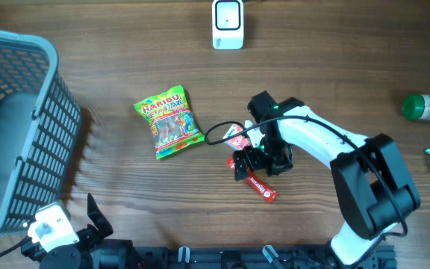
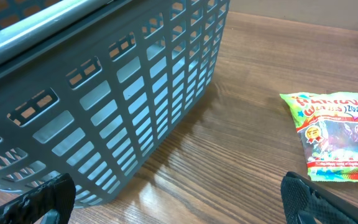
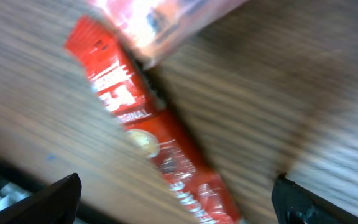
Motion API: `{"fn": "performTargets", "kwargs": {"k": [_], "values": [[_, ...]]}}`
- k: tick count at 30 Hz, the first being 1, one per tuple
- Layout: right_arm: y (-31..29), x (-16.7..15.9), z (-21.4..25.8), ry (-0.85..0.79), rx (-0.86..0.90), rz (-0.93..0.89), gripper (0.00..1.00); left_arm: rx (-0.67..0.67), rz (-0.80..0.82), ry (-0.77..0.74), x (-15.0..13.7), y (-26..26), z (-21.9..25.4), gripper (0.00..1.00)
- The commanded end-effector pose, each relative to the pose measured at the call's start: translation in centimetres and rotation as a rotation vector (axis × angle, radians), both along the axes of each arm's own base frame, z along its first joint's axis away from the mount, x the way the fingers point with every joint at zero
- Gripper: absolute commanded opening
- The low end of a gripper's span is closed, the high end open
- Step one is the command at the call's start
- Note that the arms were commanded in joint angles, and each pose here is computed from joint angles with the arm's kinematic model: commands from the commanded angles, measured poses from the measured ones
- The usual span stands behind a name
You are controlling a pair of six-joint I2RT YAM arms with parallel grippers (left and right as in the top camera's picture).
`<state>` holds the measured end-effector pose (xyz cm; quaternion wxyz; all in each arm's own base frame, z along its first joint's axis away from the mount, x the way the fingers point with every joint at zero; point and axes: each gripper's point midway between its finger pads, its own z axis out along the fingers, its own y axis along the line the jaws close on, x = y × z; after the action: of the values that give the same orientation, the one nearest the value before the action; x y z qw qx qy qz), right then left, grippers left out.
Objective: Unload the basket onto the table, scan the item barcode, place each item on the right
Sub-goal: 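Reach the right gripper to the red NESCAFE stick and grasp it, then lift the NESCAFE stick and move it toward the scanner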
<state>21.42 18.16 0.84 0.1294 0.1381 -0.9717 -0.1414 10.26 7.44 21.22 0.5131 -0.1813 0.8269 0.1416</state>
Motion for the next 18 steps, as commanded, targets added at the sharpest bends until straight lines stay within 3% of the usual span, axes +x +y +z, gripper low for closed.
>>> {"fn": "performTargets", "kwargs": {"k": [1,5,10,12,18], "values": [[-2.0,2.6,1.9,-0.188,-0.098,0.021,1.0,-0.004,0.009,-0.013,-0.1,0.1,0.1,1.0],[-1.4,2.6,3.6,-0.302,-0.119,0.162,0.99,-0.004,0.009,-0.013,-0.1,0.1,0.1,1.0],[0.7,-1.0,2.0,-0.293,-0.135,0.331,0.99,-0.004,0.009,-0.013,-0.1,0.1,0.1,1.0],[0.6,-1.5,1.1,-0.328,-0.178,0.377,0.86,-0.004,0.009,-0.013,-0.1,0.1,0.1,1.0],[-0.4,-1.5,-0.4,-0.369,-0.234,0.377,0.8,-0.004,0.009,-0.013,-0.1,0.1,0.1,1.0]]}}
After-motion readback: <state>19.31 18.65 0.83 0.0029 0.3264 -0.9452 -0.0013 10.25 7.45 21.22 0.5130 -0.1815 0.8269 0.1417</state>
